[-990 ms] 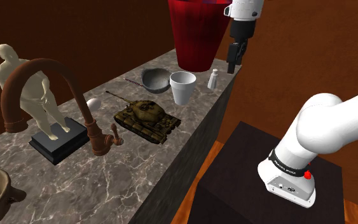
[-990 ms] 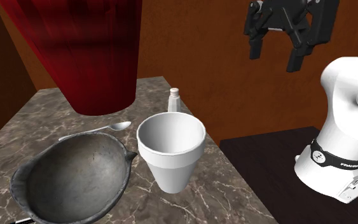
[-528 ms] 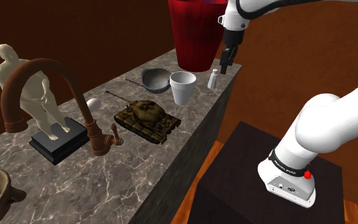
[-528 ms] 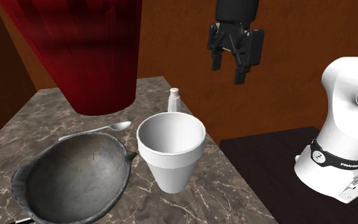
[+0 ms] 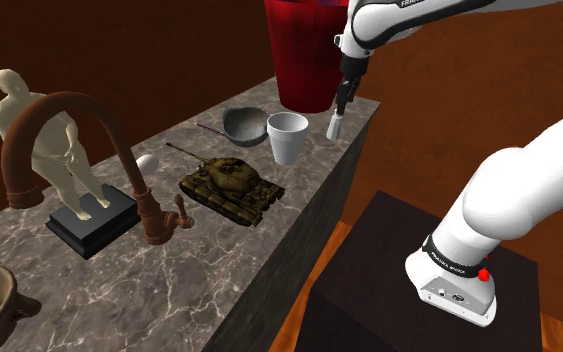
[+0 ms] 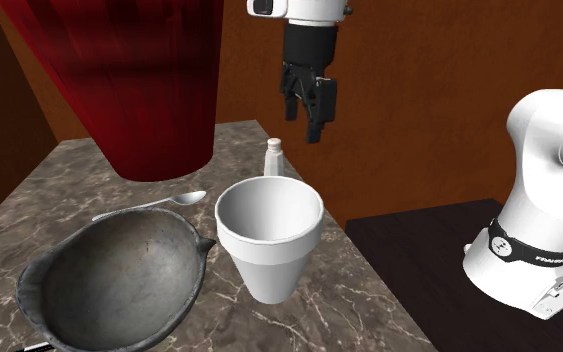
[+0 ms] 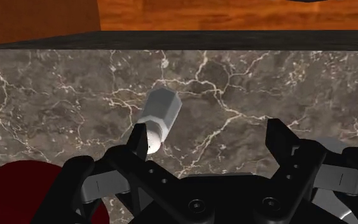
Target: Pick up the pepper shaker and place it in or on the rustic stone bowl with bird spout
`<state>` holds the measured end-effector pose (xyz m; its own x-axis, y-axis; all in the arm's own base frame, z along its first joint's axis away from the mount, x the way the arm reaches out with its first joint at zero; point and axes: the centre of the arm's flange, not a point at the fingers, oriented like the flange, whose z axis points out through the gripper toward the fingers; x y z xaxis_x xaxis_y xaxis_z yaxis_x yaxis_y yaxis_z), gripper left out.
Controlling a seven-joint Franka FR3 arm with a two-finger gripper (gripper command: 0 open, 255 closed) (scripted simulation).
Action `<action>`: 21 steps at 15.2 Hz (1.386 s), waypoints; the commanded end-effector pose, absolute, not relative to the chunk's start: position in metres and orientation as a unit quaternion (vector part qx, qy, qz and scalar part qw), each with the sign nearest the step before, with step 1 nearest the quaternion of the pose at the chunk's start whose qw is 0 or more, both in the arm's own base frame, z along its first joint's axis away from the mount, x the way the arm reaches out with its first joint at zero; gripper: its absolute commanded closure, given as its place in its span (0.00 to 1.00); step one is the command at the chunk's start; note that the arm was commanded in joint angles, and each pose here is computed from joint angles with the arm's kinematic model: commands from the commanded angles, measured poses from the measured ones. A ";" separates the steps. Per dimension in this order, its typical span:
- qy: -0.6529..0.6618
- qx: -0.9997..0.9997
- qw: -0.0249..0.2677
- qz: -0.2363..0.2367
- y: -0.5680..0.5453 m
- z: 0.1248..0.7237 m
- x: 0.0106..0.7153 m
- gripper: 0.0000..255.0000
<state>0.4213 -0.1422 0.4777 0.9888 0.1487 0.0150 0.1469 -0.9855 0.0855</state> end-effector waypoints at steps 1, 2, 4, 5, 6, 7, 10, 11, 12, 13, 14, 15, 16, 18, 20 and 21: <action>0.078 0.996 0.048 0.018 -0.159 0.466 0.436 0.00; 0.080 0.995 0.051 0.021 -0.167 0.462 0.443 0.00; 0.083 0.995 0.056 0.027 -0.183 0.454 0.456 0.00; 0.083 0.995 0.056 0.027 -0.183 0.449 0.456 0.00; 0.083 0.995 0.056 0.027 -0.184 0.443 0.457 0.00; 0.083 0.995 0.056 0.027 -0.184 0.438 0.457 0.00; 0.083 0.995 0.056 0.027 -0.186 0.422 0.458 0.00; 0.083 0.995 0.056 0.027 -0.187 0.417 0.458 0.00; 0.083 0.995 0.056 0.027 -0.187 0.414 0.459 0.00; 0.083 0.995 0.056 0.027 -0.187 0.414 0.459 0.00; 0.083 0.995 0.056 0.027 -0.187 0.414 0.459 0.00; 0.083 0.995 0.056 0.027 -0.187 0.414 0.459 0.00; 0.083 0.995 0.056 0.027 -0.187 0.414 0.459 0.00; 0.083 0.995 0.056 0.027 -0.187 0.414 0.459 0.00; 0.083 0.995 0.056 0.027 -0.187 0.414 0.459 1.00; 0.083 0.995 0.056 0.027 -0.187 0.414 0.459 1.00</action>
